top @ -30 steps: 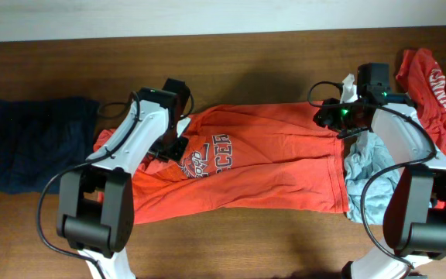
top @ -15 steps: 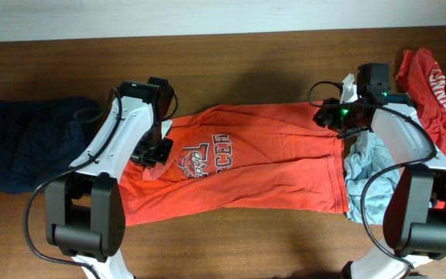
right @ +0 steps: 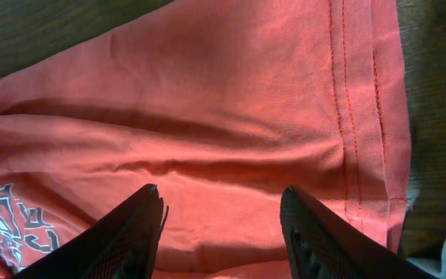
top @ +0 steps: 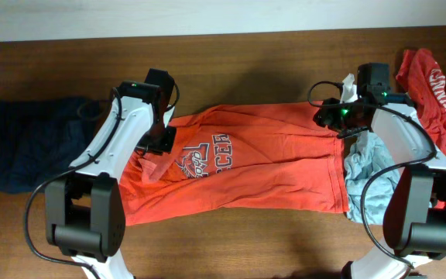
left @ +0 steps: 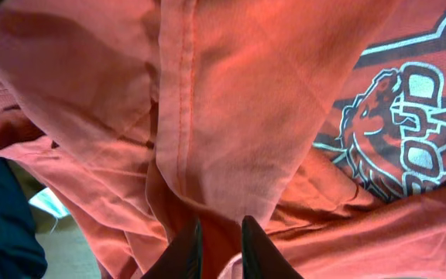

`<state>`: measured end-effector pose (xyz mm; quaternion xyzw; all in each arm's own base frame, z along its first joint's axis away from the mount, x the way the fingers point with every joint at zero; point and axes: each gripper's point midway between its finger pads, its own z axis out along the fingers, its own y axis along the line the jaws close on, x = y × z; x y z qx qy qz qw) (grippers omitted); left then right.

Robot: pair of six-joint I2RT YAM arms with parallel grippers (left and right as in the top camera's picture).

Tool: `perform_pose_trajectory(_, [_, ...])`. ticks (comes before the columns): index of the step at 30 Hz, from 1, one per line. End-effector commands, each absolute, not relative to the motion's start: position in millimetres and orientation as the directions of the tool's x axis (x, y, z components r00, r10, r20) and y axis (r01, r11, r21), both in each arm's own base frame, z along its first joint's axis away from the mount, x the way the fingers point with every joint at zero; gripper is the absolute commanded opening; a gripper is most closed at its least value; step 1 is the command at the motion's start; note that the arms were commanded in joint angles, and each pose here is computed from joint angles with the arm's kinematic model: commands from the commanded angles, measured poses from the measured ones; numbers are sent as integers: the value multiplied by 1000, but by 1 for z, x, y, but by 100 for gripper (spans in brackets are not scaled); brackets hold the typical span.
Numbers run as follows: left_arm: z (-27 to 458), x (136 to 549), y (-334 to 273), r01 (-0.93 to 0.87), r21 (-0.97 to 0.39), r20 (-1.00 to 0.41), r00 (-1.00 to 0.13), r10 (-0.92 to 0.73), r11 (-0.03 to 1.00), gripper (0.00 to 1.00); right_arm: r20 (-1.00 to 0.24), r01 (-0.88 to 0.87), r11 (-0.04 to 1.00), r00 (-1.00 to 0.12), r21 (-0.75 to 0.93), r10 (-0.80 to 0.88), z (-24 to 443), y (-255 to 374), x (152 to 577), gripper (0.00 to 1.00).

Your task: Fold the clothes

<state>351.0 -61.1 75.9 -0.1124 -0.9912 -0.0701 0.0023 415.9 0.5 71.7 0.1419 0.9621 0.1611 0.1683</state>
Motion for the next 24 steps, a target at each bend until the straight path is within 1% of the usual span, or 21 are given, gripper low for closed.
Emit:
perform_pose_trajectory(1, [89, 371, -57, 185, 165, -77, -977, 200, 969, 37, -291, 218, 911, -899, 349, 326, 73, -4, 420, 53])
perform_pose_trajectory(2, [89, 380, -55, 174, 177, -110, -975, 195, 969, 39, -292, 218, 912, -899, 349, 326, 73, -4, 420, 53])
perform_pose_trajectory(4, [87, 392, -53, 164, 174, -151, -970, 191, 971, 47, -292, 217, 911, -899, 349, 326, 73, -4, 421, 53])
perform_pose_trajectory(6, [78, 404, -49, 156, 164, -172, -968, 183, 974, 50, -287, 219, 911, -900, 349, 327, 72, -4, 419, 53])
perform_pose_trajectory(10, [53, 410, -47, 182, 108, -141, -970, 196, 977, 50, -283, 221, 911, -902, 348, 327, 72, -4, 418, 53])
perform_pose_trajectory(14, [32, 412, -53, 191, 16, -119, -974, 191, 982, 45, -284, 221, 911, -902, 348, 327, 72, -4, 419, 53])
perform_pose_trajectory(17, [33, 421, -67, 241, -55, -168, -959, 229, 969, 45, -284, 220, 911, -901, 348, 327, 72, -4, 419, 53])
perform_pose_trajectory(22, [35, 422, -85, 288, -152, -197, -946, 256, 946, 46, -284, 221, 911, -902, 348, 327, 72, -4, 419, 53])
perform_pose_trajectory(24, [35, 419, -86, 301, -153, -190, -944, 271, 941, 46, -284, 220, 911, -901, 348, 327, 72, -4, 419, 53])
